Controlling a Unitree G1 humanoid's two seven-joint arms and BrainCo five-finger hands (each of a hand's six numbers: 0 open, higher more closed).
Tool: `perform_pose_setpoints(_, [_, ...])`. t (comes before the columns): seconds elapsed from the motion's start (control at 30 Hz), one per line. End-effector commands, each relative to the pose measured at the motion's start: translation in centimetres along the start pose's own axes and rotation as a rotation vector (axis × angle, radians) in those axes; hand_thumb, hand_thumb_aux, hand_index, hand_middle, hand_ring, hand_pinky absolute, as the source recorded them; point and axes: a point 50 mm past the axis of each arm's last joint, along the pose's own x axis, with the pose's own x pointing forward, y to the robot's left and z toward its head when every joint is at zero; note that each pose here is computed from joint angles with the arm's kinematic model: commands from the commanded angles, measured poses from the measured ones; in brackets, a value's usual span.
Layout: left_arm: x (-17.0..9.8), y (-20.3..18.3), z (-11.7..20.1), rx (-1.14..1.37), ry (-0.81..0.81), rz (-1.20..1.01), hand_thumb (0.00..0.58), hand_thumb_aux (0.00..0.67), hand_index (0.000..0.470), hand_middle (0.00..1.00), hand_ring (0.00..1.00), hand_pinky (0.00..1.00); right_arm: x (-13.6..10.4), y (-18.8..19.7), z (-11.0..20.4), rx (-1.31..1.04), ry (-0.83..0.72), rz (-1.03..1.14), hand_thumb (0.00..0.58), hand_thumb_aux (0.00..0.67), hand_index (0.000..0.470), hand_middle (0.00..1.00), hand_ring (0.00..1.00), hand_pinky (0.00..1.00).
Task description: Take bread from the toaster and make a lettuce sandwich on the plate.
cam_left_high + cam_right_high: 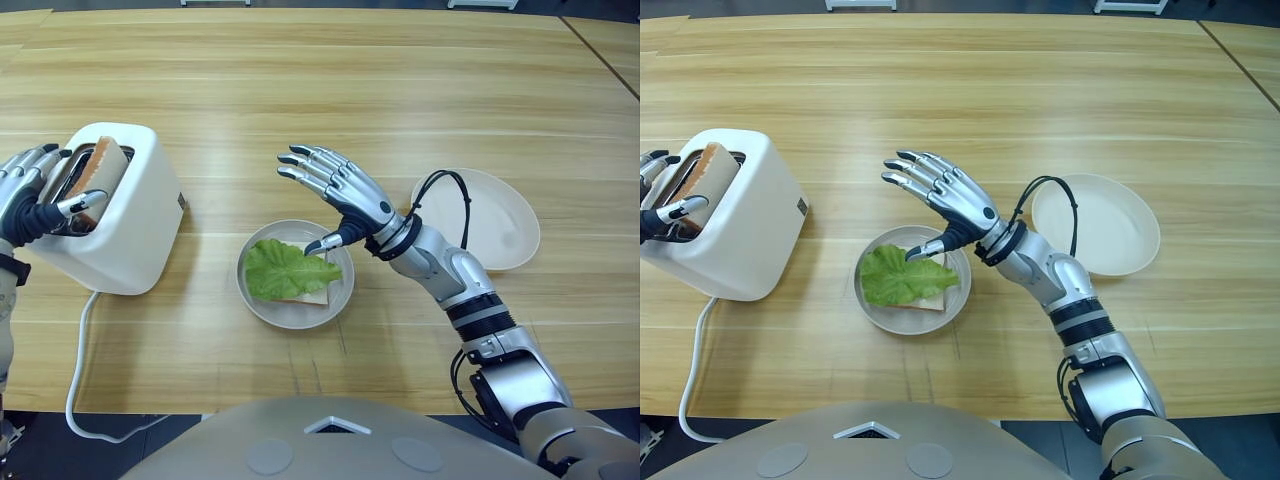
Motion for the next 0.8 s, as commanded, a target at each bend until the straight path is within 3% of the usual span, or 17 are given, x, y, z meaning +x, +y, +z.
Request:
perform_pose_setpoints(0.03, [0.3,0.0,0.3,-0.007,-0.013,0.006,0.0,0.0,0.0,0.0,0.0,0.0,0.1,0.1,-0.1,-0.013,-0.001,0.009,0.0,0.0,0.0,0.0,0.0,0.0])
perform_pose_setpoints(0.17, [0.3,-0.5,0.2,-0.012,-0.016,-0.02,0.0,0.0,0.0,0.0,0.0,0.0,0.2,0.2,-0.2,-0.017,0.001,0.012,0.0,0.0,0.0,0.0,0.0,0.0])
perform_pose_setpoints(0.23, [0.3,-0.6,0.2,-0.016,-0.023,-0.033,0.152,0.095,0.066,0.0,0.0,0.0,0.1,0.2,-0.2,-0.019,0.004,0.014,0.0,0.0,0.0,0.0,0.0,0.0])
perform_pose_setpoints(0.37, [0.2,-0.9,0.5,-0.034,-0.047,-0.051,0.14,0.087,0.061,0.0,0.0,0.0,0.1,0.4,-0.3,-0.02,0.007,0.017,0.0,0.0,0.0,0.0,0.0,0.0])
perform_pose_setpoints(0.4, [0.3,-0.9,0.5,-0.035,-0.05,-0.053,0.205,0.131,0.092,0.0,0.0,0.0,0.1,0.4,-0.4,-0.02,0.008,0.018,0.0,0.0,0.0,0.0,0.0,0.0])
perform_pose_setpoints(0.43, [0.3,-1.0,0.5,-0.034,-0.053,-0.058,0.374,0.271,0.19,0.0,0.0,0.0,0.1,0.4,-0.4,-0.021,0.009,0.018,0.0,0.0,0.0,0.0,0.0,0.0])
perform_pose_setpoints(0.47, [0.2,-1.1,0.5,-0.033,-0.057,-0.062,0.458,0.363,0.254,0.0,0.0,0.0,0.1,0.4,-0.4,-0.021,0.009,0.018,0.0,0.0,0.0,0.0,0.0,0.0])
perform_pose_setpoints(0.5, [0.2,-1.1,0.5,-0.037,-0.064,-0.064,0.578,0.628,0.441,0.0,0.0,0.0,0.0,0.4,-0.4,-0.021,0.01,0.019,0.0,0.0,0.0,0.0,0.0,0.0])
perform_pose_setpoints(0.53, [0.2,-1.2,0.6,-0.042,-0.071,-0.068,0.58,0.67,0.47,0.0,0.0,0.0,0.0,0.5,-0.5,-0.021,0.012,0.02,0.0,0.0,0.0,0.0,0.0,0.0])
perform_pose_setpoints(0.8, [0.0,-1.8,0.8,-0.068,-0.106,-0.109,0.58,0.67,0.47,0.0,0.0,0.0,-0.1,0.7,-0.7,-0.028,0.019,0.024,0.0,0.0,0.0,0.0,0.0,0.0])
